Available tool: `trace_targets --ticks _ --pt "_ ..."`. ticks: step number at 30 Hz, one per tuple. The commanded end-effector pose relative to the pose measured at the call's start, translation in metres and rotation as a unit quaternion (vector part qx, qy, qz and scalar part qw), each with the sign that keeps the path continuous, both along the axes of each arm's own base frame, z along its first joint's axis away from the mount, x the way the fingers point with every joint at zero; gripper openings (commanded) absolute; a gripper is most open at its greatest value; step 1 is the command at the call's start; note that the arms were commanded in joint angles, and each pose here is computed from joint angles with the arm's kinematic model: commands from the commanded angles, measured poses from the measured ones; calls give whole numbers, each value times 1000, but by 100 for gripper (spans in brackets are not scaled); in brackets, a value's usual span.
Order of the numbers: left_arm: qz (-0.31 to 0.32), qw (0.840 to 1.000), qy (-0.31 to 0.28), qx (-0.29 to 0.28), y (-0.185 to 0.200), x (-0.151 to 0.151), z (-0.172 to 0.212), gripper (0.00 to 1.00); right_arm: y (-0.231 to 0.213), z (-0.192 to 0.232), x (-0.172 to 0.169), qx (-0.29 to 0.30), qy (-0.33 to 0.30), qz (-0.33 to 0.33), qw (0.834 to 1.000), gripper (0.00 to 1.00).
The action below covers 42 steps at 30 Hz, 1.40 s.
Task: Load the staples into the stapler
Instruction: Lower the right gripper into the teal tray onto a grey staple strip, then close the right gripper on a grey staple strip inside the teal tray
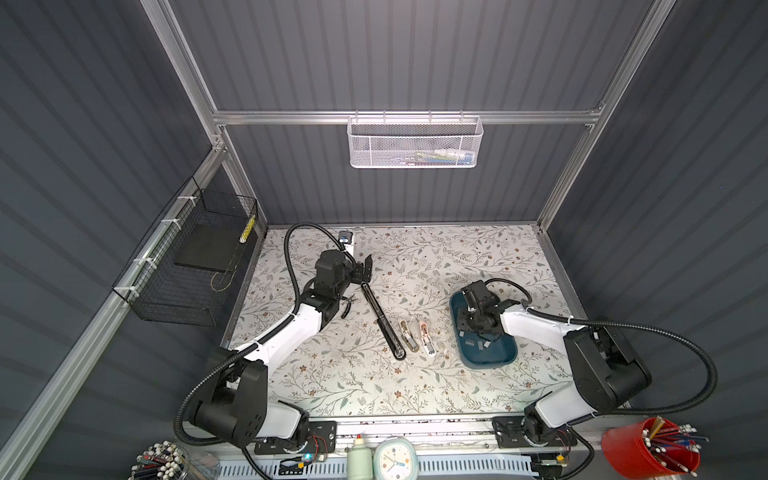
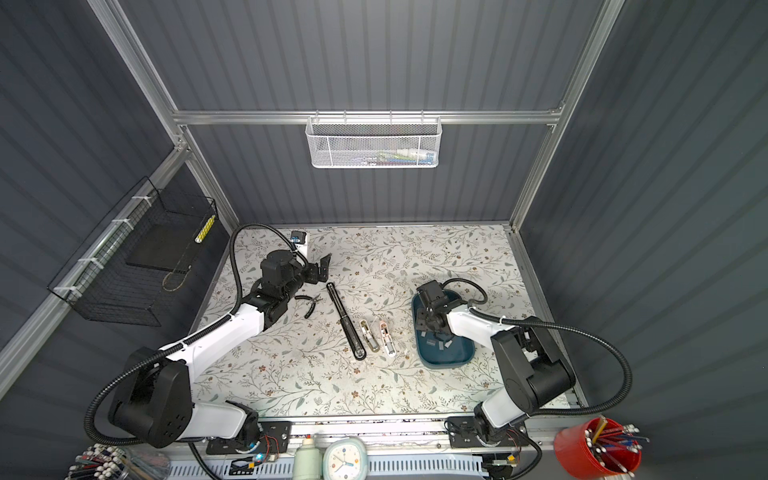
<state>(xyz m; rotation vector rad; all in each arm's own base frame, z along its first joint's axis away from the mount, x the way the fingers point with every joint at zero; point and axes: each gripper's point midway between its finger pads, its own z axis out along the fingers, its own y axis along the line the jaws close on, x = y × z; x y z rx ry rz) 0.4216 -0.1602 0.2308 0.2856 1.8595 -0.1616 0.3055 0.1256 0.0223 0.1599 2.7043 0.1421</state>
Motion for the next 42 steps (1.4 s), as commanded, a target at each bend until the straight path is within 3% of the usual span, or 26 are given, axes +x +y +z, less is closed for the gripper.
trace_targets --ticks 1,14,26,31,42 --pt "2 1000 -8 3 0 6 8 99 -15 -9 -9 -26 28 -27 999 24" --pt "2 1000 -9 2 0 5 9 99 -15 -14 -9 -25 38 -33 998 31" --pt "0 1000 -8 2 -1 5 8 99 -25 -10 -12 -31 31 -62 997 25" --pt "0 1000 -8 1 0 5 8 99 -27 -5 -12 -32 23 -65 997 37" --pt "-2 1000 -8 1 -1 4 8 99 -35 0 -13 -47 19 -76 996 28"
